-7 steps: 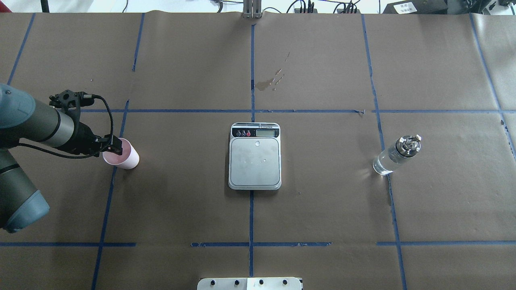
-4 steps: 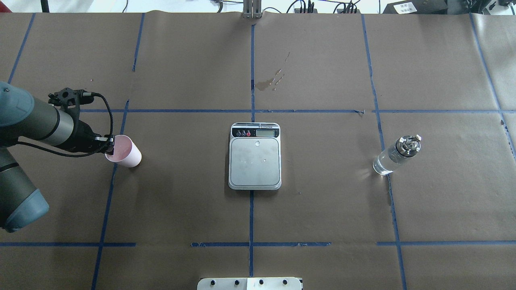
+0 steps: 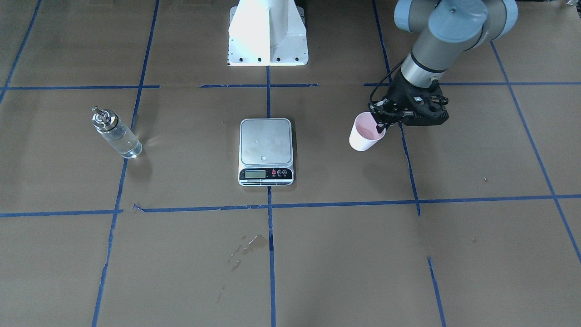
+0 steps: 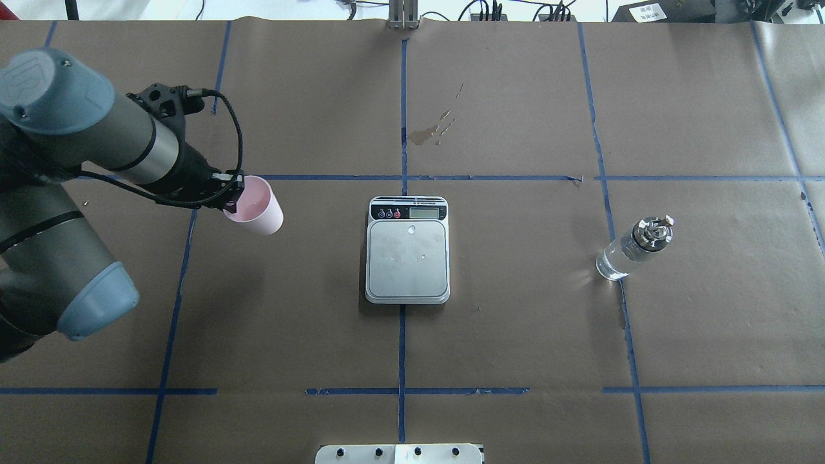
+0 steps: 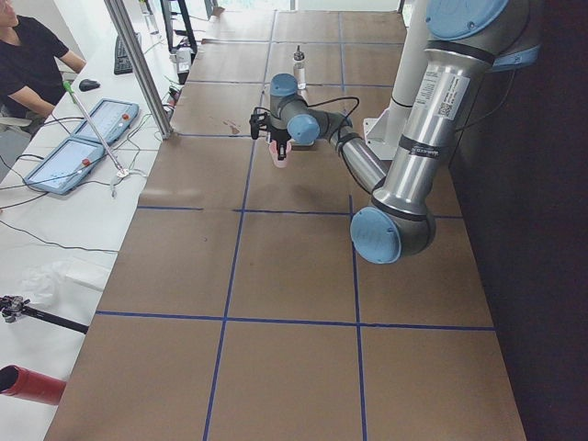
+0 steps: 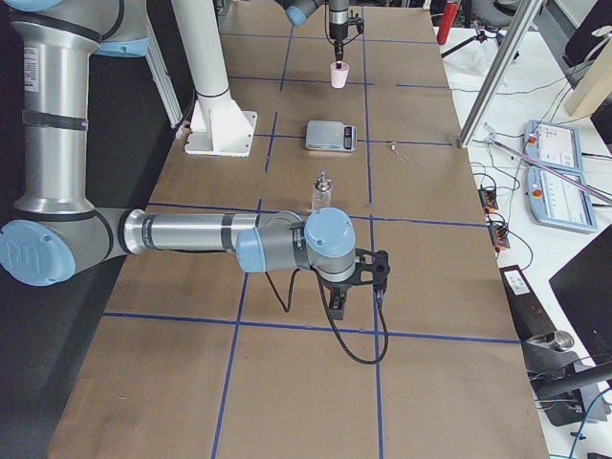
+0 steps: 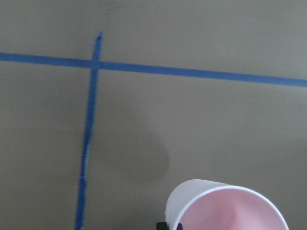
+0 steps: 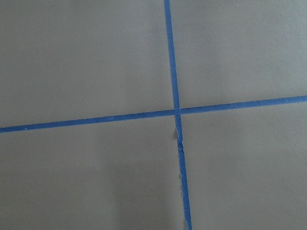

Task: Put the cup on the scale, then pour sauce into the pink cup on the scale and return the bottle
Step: 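Carry the pink cup with the left gripper onto the scale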

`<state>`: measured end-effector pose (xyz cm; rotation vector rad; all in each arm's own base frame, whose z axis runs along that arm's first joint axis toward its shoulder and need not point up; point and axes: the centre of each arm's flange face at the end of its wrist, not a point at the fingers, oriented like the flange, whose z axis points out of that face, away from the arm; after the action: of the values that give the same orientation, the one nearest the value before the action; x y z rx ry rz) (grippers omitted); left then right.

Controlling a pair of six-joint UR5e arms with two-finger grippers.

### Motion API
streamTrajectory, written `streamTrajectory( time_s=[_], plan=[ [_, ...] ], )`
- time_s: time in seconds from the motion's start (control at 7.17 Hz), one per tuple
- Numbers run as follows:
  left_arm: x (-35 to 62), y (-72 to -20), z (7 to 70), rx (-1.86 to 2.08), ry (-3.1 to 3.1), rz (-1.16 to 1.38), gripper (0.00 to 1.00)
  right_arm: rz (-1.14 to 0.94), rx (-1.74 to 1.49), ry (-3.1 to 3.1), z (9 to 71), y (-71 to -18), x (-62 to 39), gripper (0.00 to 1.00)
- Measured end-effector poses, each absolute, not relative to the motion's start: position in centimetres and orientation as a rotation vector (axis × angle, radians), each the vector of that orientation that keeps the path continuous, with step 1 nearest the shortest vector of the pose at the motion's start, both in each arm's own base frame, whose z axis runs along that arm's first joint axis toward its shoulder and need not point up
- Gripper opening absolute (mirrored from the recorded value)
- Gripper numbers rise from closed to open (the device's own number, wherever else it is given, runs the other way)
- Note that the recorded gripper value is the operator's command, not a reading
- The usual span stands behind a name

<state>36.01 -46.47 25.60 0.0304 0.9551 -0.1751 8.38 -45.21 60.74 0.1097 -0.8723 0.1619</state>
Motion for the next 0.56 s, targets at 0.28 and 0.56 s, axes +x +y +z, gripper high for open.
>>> streamTrajectory(
  time_s=[0.28,0.56],
  plan=[
    [41.7,-45.7,16.7,-0.057,1.032,-0.333,0.0,0.161,0.111,-0.873,60.6,-45.1,8.4,1.0],
    [50.7,-43.4,12.4,-0.066,1.007,-0.456,0.0,0.159,0.112,-0.885,60.4,-45.1,8.3,1.0]
  ],
)
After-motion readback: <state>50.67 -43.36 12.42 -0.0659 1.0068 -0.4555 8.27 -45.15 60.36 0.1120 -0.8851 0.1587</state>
